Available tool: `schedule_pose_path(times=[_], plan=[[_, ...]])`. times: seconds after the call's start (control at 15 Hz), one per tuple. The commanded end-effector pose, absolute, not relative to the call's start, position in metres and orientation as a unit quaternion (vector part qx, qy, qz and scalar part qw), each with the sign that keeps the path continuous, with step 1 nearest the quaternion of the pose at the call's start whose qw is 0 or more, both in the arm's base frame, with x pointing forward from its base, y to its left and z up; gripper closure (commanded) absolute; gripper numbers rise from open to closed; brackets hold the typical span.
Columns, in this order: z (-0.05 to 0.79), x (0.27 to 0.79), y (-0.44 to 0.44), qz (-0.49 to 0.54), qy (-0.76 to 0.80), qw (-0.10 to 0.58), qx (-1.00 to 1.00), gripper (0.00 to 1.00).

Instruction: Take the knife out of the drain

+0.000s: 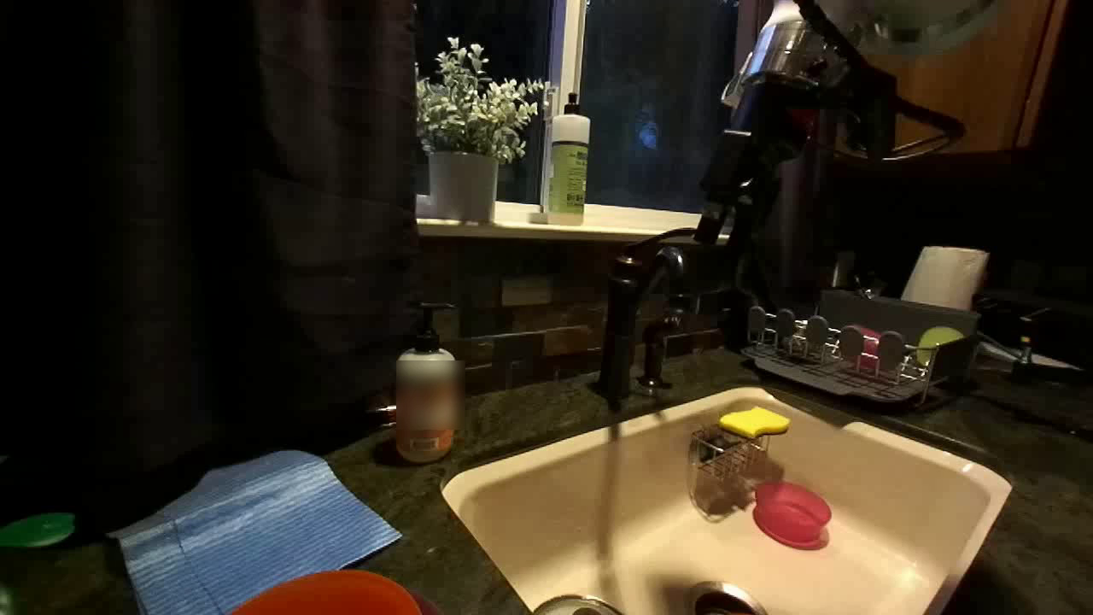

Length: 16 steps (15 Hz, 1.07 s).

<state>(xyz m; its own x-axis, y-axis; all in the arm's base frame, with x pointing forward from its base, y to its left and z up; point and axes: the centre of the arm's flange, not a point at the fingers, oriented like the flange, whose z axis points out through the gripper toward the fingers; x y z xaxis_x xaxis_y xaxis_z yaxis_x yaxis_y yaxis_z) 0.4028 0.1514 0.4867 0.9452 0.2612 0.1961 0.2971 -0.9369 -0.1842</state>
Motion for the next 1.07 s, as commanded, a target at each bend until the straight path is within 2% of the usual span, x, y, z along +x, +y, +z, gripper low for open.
schedule_pose_path(times=[0.0, 0.27, 0.47, 0.6, 1.0], plan=[[0.487, 0.403, 0.151, -0.085, -0.142, 0.106, -0.98, 0.0], [0.487, 0.403, 0.151, -0.085, -0.142, 0.106, -0.98, 0.0], [0.479, 0.404, 0.124, -0.102, -0.065, 0.042, -0.992, 0.0], [0.476, 0.401, 0.111, -0.114, -0.016, 0.022, -0.993, 0.0], [0.461, 0.38, 0.085, -0.046, 0.14, -0.001, -0.989, 0.0]])
